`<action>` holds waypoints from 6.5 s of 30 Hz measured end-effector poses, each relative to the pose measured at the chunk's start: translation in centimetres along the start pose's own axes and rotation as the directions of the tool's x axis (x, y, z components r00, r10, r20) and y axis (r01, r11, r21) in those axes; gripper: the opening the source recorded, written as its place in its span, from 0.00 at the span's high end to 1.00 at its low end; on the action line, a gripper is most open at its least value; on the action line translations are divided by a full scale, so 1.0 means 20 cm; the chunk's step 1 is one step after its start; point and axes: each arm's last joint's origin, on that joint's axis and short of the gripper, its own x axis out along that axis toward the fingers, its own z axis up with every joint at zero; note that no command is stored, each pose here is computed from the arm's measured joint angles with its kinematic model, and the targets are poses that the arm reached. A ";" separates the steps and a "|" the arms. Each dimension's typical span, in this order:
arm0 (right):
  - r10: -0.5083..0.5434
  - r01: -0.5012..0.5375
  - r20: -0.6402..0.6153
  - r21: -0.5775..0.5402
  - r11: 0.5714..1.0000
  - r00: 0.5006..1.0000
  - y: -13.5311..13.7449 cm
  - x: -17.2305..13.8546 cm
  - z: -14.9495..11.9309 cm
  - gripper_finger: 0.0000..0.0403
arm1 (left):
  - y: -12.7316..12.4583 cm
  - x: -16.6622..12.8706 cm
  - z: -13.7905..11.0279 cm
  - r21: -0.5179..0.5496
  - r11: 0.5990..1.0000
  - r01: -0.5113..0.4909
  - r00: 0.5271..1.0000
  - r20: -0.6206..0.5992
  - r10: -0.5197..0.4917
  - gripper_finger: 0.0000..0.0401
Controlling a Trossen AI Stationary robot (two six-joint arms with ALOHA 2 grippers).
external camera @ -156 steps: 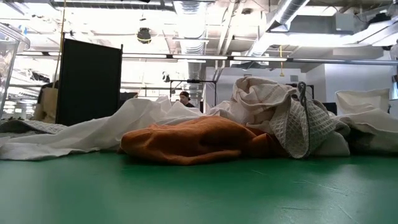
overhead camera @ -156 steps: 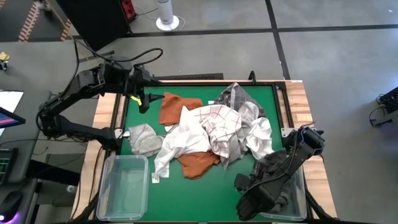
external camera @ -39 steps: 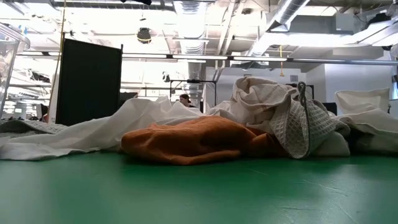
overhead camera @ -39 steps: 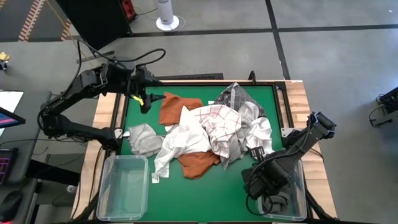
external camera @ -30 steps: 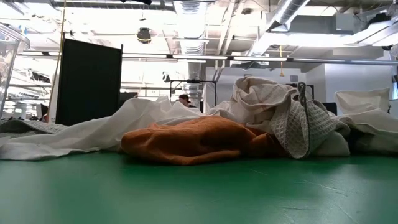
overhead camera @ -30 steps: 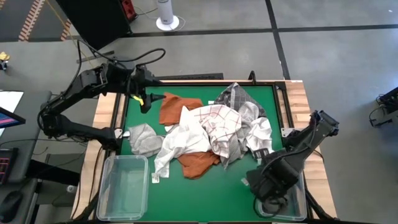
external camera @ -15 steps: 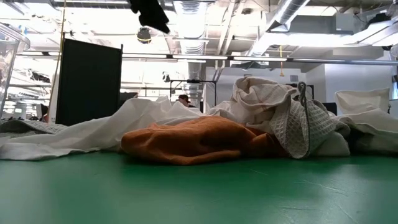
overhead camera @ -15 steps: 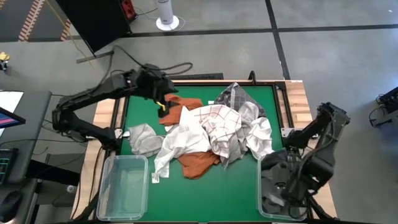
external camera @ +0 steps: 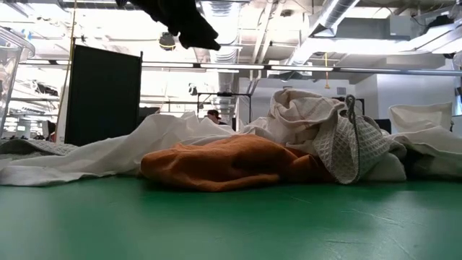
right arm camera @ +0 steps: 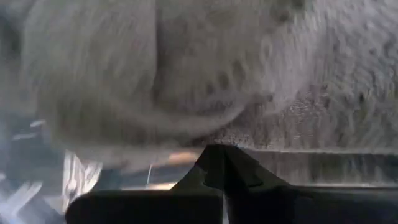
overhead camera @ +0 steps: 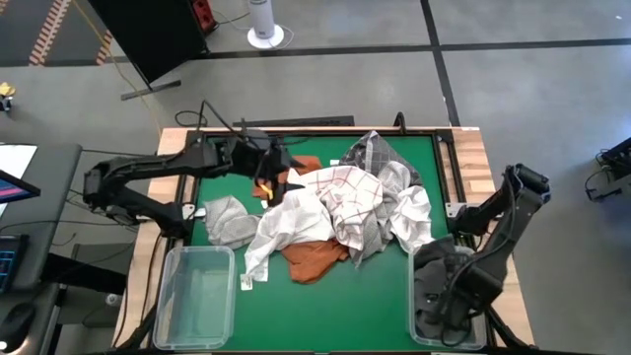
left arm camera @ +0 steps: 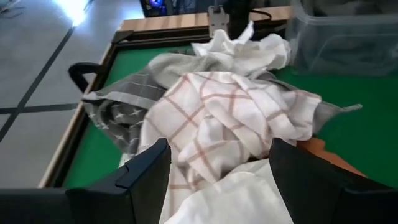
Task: Sort towels by color in basket
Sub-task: Put the gray towel into the right transparent bin, then put the white towel into the left transparent bin
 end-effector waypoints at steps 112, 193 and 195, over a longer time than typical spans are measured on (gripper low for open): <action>-0.322 0.022 0.461 0.546 0.838 0.827 -0.17 -0.30 0.21 0.82 | -0.55 -0.20 -0.26 0.088 0.996 0.031 0.999 -0.013 -0.030 0.35; -0.735 0.396 0.654 0.637 0.662 0.177 -0.54 -0.27 0.76 0.82 | -0.50 -0.90 -0.12 -0.295 0.665 0.686 0.684 -0.053 -0.728 1.00; -0.728 0.396 0.663 0.629 0.669 0.177 -0.52 -0.27 0.75 0.82 | -0.53 -0.88 -0.14 -0.347 0.650 0.676 0.659 -0.110 -0.744 1.00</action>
